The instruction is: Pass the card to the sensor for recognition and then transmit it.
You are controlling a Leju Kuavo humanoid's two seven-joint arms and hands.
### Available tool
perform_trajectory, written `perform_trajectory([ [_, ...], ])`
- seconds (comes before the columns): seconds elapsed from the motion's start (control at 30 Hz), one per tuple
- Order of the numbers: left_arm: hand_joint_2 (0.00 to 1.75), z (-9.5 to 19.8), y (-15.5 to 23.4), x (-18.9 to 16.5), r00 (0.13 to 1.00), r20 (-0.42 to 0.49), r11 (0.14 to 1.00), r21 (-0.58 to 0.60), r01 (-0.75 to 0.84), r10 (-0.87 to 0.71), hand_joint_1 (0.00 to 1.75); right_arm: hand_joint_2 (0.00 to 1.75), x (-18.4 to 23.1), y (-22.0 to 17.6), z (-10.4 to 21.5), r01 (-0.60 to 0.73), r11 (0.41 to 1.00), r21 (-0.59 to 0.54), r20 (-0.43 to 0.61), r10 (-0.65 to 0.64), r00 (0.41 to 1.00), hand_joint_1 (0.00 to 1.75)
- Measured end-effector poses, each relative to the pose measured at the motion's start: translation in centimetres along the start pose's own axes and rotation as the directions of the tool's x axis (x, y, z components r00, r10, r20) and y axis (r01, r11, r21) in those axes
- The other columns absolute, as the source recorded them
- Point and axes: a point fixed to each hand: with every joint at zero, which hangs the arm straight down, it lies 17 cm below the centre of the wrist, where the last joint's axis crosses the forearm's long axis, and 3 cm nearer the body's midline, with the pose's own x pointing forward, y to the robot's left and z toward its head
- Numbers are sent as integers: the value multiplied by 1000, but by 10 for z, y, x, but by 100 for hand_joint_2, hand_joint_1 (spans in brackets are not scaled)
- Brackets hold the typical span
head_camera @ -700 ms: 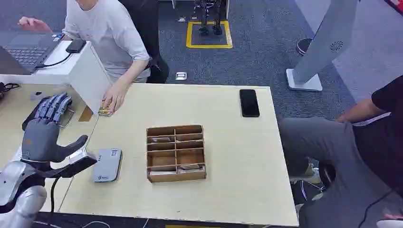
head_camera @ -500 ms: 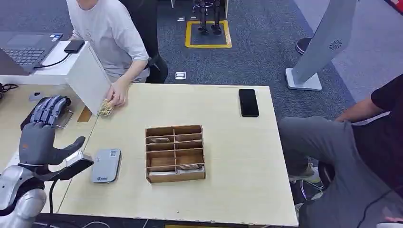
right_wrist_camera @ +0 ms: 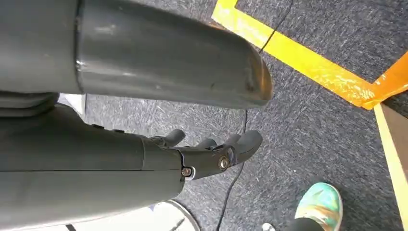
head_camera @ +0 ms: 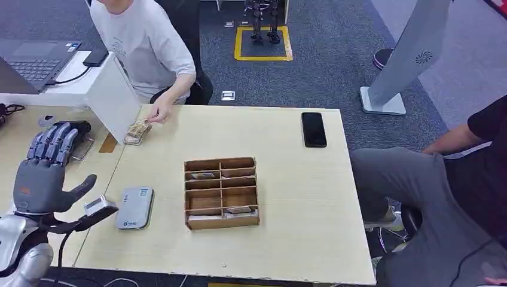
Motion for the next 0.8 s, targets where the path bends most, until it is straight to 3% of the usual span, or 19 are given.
perform_trajectory([
  [0.8,175,2,-8,-12,999,-32,1000,-18,17,-18,0,0,2,-2,0,-35,999,-10,11,36,999,0],
])
